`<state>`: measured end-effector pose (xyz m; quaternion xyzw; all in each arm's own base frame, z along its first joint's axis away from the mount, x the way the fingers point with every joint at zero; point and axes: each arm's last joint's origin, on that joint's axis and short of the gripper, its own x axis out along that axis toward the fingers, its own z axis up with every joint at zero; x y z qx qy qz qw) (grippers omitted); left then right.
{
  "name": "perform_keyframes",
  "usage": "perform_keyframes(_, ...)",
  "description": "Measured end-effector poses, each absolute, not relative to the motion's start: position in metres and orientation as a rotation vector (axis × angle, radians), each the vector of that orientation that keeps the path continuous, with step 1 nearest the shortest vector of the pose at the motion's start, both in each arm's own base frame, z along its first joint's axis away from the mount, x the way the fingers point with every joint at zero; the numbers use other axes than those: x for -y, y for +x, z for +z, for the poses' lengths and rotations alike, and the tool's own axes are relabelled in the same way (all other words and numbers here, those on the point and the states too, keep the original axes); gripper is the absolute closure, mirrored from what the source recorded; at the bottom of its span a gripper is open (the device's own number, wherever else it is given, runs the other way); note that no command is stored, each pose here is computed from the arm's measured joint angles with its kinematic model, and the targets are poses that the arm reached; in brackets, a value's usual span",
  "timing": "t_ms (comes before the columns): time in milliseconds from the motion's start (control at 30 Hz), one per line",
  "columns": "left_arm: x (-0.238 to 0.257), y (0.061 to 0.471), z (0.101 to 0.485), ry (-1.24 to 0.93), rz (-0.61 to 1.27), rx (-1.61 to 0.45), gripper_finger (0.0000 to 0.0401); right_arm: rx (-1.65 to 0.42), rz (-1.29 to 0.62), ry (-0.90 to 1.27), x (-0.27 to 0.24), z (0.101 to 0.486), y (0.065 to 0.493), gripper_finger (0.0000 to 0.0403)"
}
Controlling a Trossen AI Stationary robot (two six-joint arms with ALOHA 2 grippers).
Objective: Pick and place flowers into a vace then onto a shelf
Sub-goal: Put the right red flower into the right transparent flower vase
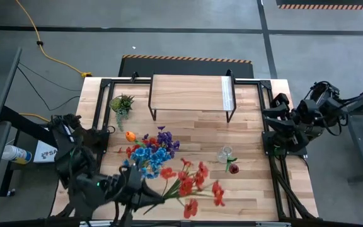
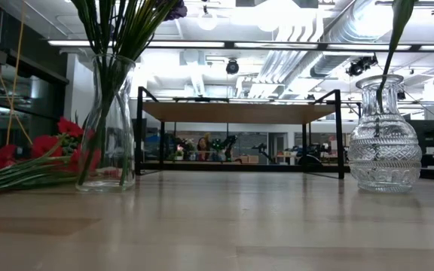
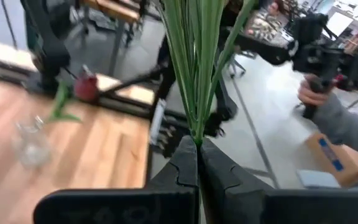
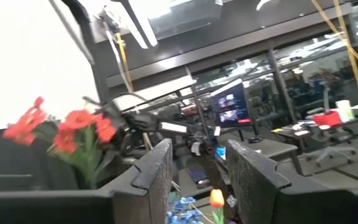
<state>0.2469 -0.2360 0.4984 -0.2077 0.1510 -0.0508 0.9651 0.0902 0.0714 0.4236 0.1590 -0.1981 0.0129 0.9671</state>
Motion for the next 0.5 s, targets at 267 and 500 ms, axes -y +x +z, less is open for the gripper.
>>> perform_keyframes(267, 0.201, 0.266, 0.515, -0.290, -0.039, -0.235, 0.0370, 0.430, 0.139, 0.297, -0.075, 0.425, 0.090, 0.0261)
perform_keyframes(500, 0.171, 0.285, 0.527, -0.202, -0.053, -0.171, 0.0370, 0.410, 0.164, 0.270, -0.085, 0.421, 0.098, 0.0260)
